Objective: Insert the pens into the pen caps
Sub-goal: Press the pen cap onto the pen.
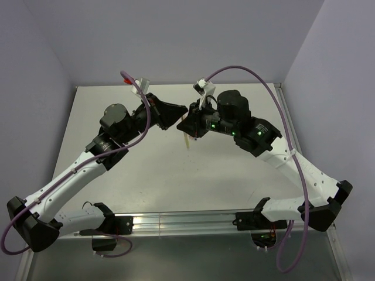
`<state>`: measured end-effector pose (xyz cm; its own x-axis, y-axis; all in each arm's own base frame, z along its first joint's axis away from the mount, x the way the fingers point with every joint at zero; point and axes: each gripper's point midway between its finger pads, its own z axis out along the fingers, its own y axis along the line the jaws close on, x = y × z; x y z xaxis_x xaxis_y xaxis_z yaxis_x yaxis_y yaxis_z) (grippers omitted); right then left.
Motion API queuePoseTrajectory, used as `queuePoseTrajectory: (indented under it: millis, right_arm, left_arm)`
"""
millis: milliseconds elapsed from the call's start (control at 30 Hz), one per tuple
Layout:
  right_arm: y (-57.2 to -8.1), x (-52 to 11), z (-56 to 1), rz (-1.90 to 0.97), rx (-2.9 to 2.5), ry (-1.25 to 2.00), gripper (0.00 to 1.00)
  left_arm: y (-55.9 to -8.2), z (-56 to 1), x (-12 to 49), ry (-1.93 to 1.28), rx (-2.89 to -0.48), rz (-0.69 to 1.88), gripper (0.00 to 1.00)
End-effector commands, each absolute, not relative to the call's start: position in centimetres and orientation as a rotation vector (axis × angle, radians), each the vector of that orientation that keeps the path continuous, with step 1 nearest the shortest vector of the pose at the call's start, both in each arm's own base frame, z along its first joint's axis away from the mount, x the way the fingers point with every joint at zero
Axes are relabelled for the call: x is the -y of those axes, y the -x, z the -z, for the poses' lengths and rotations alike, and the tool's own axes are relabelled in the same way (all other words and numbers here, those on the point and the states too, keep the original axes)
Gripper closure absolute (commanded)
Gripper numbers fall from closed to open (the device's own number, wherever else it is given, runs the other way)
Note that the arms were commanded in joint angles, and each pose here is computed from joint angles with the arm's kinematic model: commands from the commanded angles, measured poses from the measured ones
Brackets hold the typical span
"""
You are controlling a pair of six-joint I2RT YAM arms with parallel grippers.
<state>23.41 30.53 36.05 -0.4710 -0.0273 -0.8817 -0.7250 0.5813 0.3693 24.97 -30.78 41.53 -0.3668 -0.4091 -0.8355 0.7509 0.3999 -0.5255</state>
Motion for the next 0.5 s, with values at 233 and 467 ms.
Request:
queuePoseTrajectory:
  millis: [233, 467]
  right_arm:
    - [-27.8, -25.2, -43.5, -0.677, -1.681, 0.266, 1.00]
    - [-28.4, -24.5, -43.5, -0.589, -1.684, 0.211, 1.00]
  left_arm:
    - [-23.1, -39.5, 30.6, -0.322, -1.612, 1.189, 1.00]
    - [-23.2, -38.6, 31.0, -0.248, -1.707, 1.148, 1.00]
